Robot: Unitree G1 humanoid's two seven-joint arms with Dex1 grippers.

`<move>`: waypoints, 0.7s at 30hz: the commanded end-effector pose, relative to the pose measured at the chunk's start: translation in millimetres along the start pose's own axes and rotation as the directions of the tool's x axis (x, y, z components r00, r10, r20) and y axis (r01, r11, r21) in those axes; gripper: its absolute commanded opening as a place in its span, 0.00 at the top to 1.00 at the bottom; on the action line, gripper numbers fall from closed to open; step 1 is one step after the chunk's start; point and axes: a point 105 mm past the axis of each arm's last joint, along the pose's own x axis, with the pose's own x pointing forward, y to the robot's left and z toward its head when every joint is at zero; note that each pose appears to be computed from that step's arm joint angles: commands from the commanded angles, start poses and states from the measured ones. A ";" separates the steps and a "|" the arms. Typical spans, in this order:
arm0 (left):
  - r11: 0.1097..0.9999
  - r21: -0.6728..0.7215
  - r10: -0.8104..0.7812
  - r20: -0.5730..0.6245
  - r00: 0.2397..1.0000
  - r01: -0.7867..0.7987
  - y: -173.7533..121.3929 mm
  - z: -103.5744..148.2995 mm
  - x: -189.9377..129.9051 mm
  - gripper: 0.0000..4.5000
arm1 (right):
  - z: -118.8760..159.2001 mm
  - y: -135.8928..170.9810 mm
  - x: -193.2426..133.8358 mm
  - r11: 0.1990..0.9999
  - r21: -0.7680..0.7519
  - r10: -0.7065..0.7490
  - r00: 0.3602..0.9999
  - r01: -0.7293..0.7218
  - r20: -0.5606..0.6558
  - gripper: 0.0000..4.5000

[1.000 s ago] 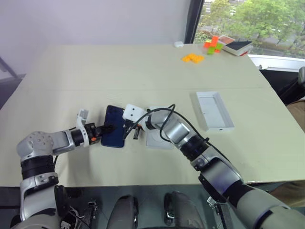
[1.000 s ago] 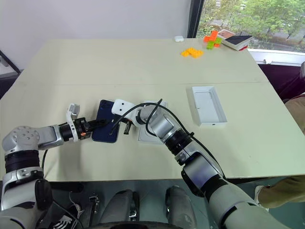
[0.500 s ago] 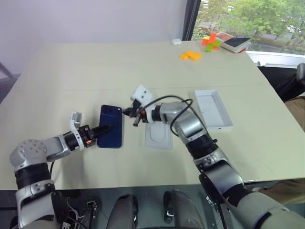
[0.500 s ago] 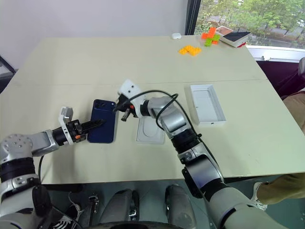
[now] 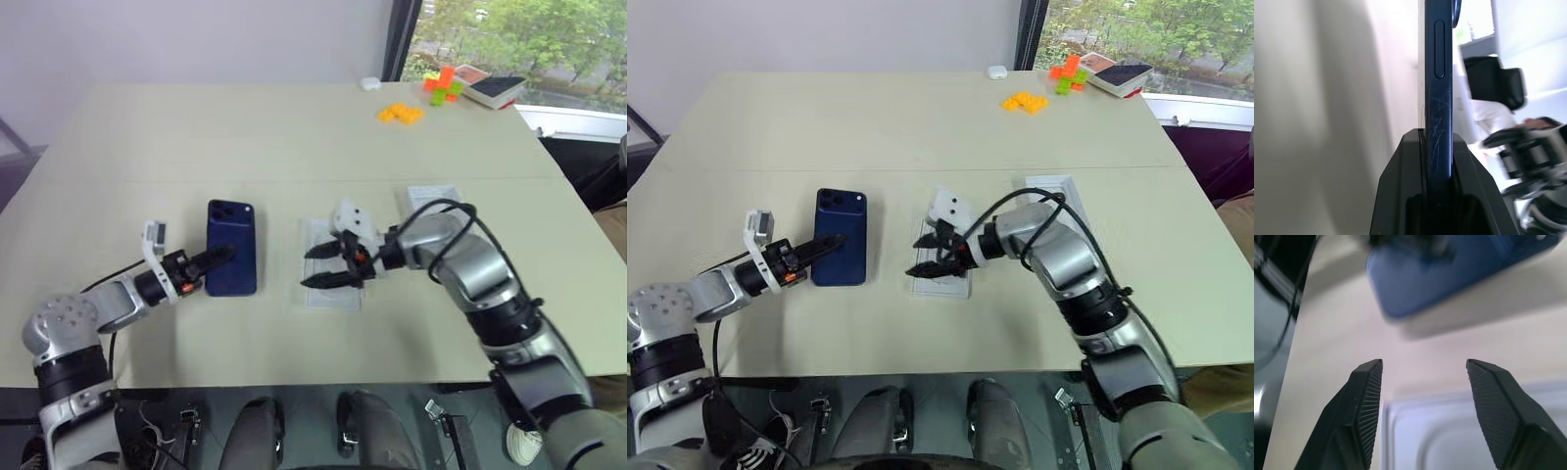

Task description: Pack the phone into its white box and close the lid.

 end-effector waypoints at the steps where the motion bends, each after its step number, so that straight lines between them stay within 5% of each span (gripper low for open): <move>1: 0.998 -0.022 -0.062 0.021 0.998 0.062 -13.7 5.4 2.9 1.00 | -1.4 12.2 -0.9 0.999 -0.028 0.024 0.999 -0.024 -0.031 0.36; 14: 0.992 -0.039 -0.117 0.023 0.993 0.118 -36.5 11.8 14.3 1.00 | -44.1 -0.8 0.8 0.969 -0.232 -0.135 0.964 0.081 -0.227 0.36; 21: 0.995 -0.035 -0.090 0.024 0.996 0.091 -36.2 10.7 16.8 1.00 | -47.2 0.3 1.5 0.968 -0.240 -0.123 0.967 0.069 -0.222 0.42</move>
